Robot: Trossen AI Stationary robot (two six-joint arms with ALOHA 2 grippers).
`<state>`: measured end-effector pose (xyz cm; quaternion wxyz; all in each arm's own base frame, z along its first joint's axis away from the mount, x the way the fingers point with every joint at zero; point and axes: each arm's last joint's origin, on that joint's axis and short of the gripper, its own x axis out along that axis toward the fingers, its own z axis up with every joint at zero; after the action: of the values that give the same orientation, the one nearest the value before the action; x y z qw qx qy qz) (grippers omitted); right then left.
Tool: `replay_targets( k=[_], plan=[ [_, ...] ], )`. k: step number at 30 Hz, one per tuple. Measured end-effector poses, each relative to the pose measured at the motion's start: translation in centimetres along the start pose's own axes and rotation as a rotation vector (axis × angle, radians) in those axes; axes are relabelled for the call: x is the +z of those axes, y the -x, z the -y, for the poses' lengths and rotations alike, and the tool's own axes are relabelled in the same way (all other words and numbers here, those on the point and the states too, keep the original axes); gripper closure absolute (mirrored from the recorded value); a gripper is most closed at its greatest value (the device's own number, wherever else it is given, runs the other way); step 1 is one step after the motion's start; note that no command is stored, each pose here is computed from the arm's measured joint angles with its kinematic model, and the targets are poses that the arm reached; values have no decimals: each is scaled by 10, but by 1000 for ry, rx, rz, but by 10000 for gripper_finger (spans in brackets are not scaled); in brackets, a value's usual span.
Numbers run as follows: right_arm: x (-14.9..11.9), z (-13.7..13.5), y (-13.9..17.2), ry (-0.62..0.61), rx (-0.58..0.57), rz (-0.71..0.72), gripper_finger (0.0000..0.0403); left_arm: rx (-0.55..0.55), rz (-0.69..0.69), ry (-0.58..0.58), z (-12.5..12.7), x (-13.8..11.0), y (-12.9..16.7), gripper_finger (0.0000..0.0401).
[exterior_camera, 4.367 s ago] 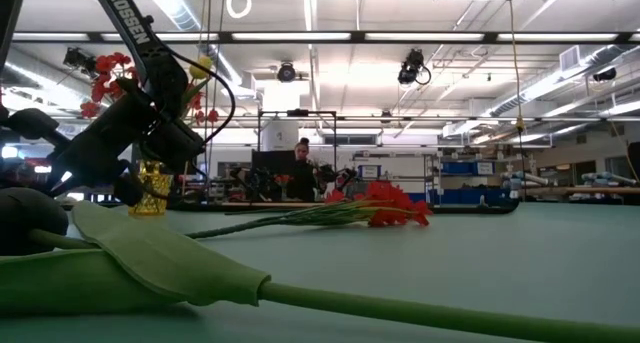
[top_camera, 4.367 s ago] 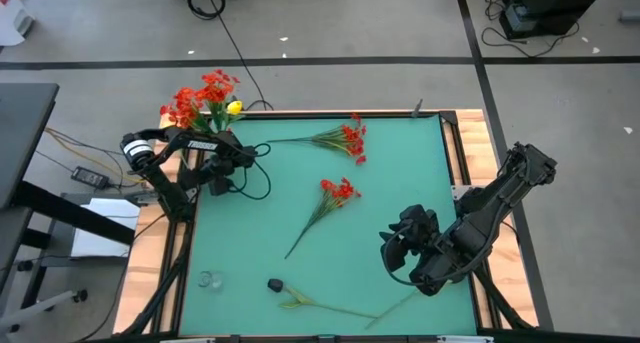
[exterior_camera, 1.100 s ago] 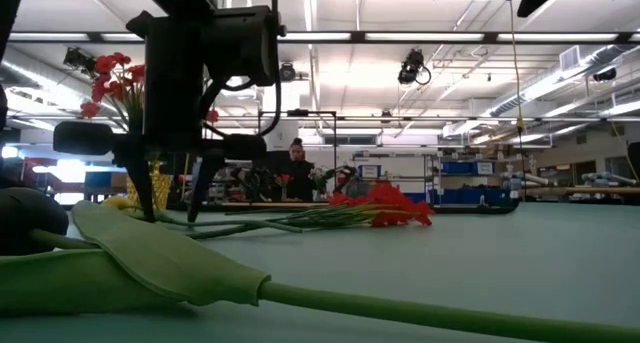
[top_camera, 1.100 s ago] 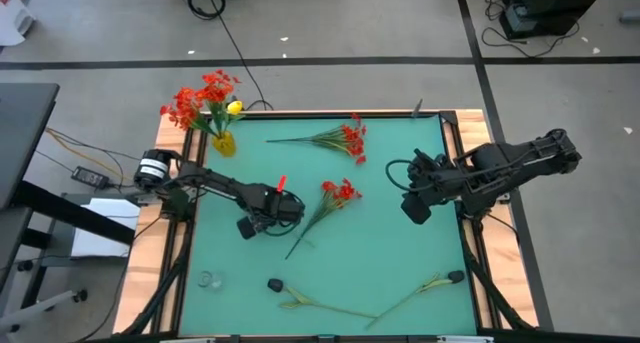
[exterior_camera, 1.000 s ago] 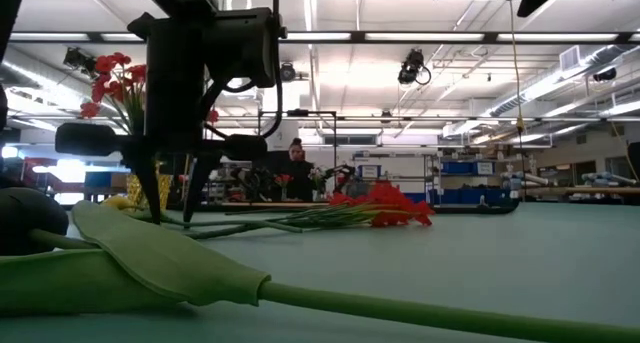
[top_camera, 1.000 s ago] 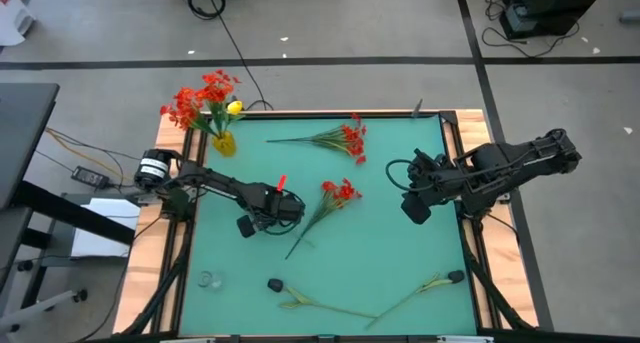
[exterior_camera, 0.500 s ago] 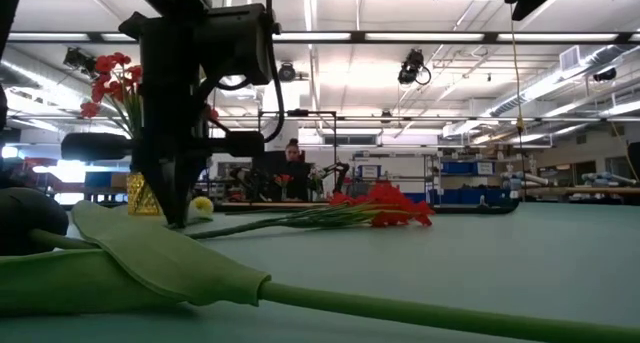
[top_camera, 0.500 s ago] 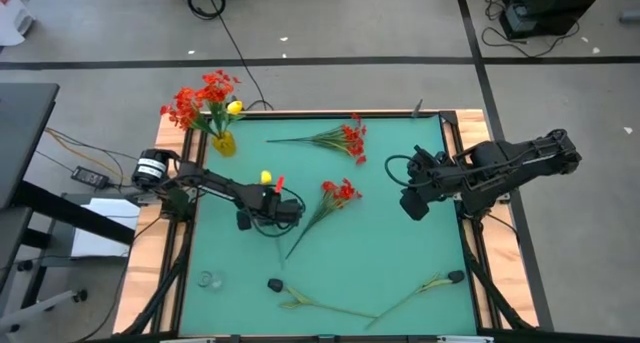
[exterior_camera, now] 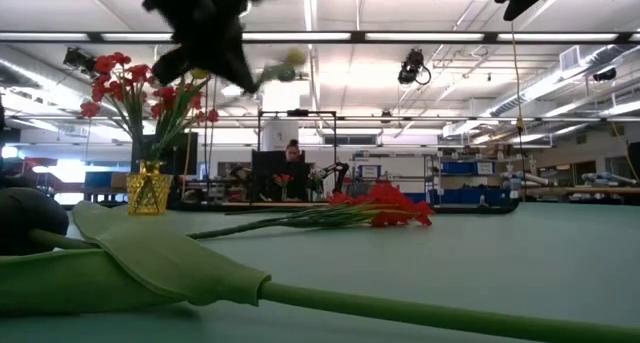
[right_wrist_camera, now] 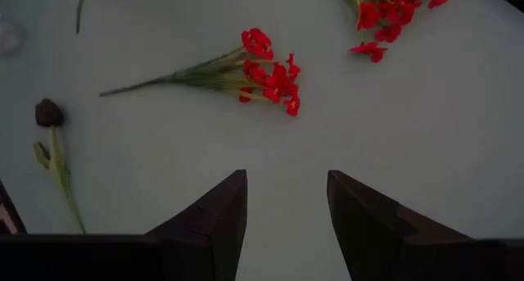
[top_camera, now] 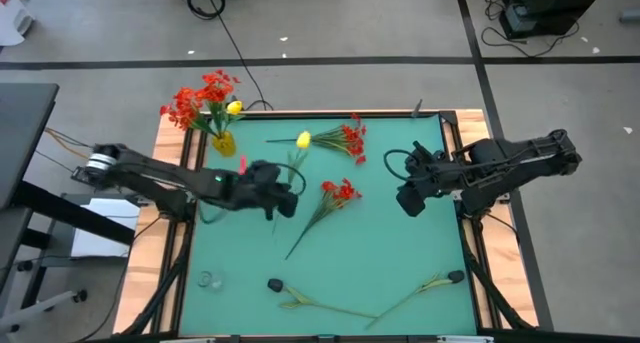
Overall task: Sort flowers into vase by color
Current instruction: Put the yellow flower into the yellow vase
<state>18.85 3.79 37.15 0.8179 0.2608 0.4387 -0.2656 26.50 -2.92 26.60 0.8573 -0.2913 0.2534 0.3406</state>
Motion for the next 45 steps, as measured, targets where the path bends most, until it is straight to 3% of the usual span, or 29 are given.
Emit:
replay_targets(
  k=[5, 8, 11, 14, 17, 24, 29, 36, 45],
  plan=[
    [3, 0, -1, -43, -2, 11, 224, -82, 270, -100, -14, 44, 44, 400],
    [3, -1, -3, -45, -19, 23, 224, -1, 421, -190, -29, 62, 68, 400],
    [5, -2, -6, -34, -54, 54, 224, 150, 503, -315, -48, 69, 89, 401],
    [6, -3, -9, -28, -100, 101, 224, 268, 540, -332, -67, 72, 105, 401],
    [8, -4, -11, -20, -121, 124, 224, 285, 568, -337, -83, 68, 114, 401],
    [9, -9, -17, 107, -143, 120, 224, 262, 722, -302, -120, 40, 108, 401],
    [11, -10, -20, 134, -156, 120, 224, 329, 837, -329, -140, 26, 99, 401],
    [13, -9, -22, 150, -165, 121, 224, 502, 858, -350, -161, 19, 77, 398],
    [13, -10, -22, 157, -154, 120, 224, 557, 907, -341, -186, 15, 55, 396]
  ],
)
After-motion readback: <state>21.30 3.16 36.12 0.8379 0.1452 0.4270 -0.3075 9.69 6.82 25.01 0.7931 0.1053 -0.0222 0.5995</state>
